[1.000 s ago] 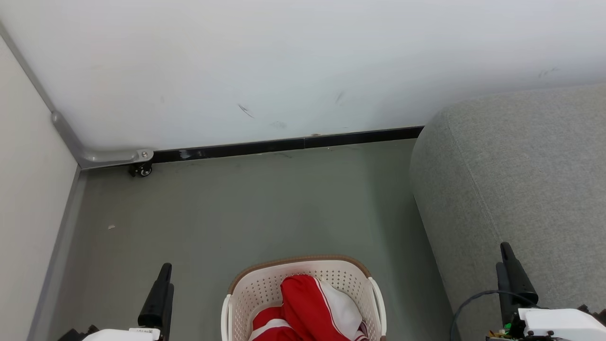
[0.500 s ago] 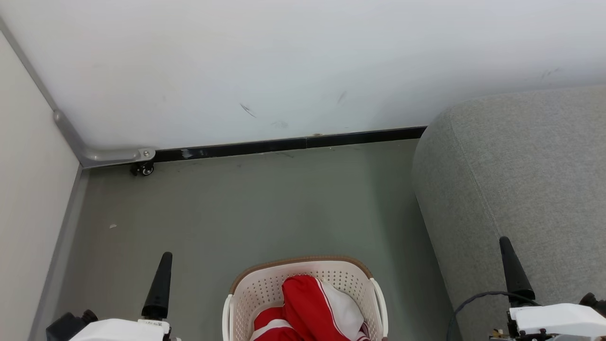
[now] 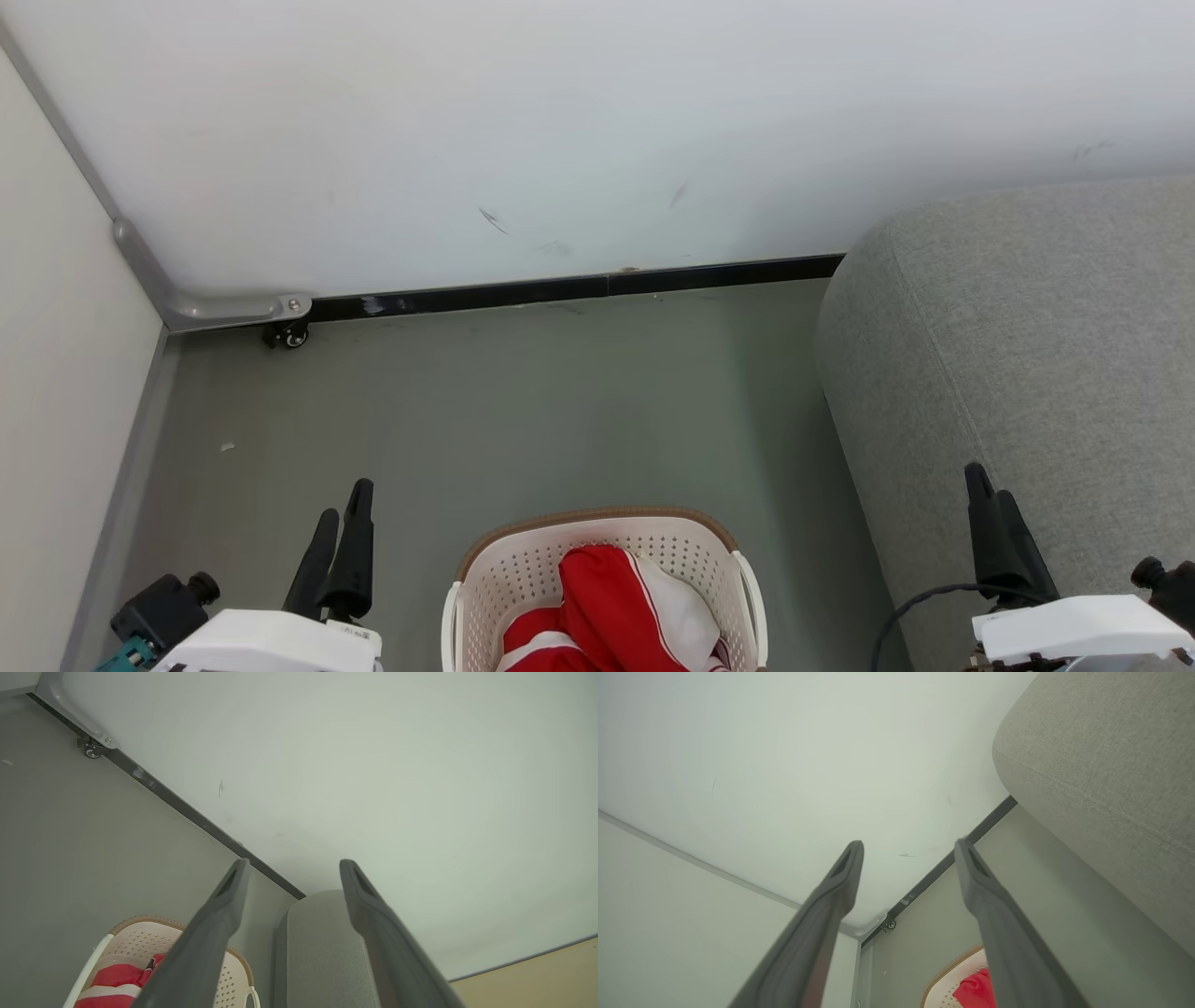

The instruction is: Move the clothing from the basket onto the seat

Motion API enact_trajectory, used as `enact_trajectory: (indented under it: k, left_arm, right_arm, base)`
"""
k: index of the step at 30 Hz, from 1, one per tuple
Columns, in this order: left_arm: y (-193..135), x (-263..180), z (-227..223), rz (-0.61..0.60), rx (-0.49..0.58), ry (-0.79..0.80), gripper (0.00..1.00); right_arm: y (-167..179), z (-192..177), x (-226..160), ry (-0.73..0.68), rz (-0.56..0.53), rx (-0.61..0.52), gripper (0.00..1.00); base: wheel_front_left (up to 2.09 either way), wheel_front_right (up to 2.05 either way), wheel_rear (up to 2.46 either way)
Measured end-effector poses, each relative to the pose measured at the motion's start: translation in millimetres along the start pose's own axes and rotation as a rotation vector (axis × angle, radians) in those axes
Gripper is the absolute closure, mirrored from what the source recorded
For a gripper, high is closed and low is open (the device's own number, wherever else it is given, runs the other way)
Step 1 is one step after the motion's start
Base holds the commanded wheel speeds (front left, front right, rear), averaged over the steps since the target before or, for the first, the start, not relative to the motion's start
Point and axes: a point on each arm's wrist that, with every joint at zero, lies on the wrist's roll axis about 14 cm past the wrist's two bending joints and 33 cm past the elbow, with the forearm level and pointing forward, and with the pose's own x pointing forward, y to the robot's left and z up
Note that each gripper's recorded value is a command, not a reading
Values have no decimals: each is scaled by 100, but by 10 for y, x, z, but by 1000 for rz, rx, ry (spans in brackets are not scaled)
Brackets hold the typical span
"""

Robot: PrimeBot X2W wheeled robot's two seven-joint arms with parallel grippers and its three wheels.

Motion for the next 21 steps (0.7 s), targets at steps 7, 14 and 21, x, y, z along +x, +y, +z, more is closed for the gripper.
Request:
enact_trajectory:
  k: [7,14,21]
  left_arm:
    - [-102,-21,15,-40,182,-5,0]
    - [-184,-35,30,-61,319,-22,0]
    - [-267,-53,17,-88,488,-38,0]
  right_arm:
    - [42,-1,-7,-3,19,-149,0]
    - [84,4,-12,-13,38,-271,0]
    - [132,-15,-14,-14,61,-406,0]
  base:
    - [0,0,0]
    - [0,0,0]
    - [0,0,0]
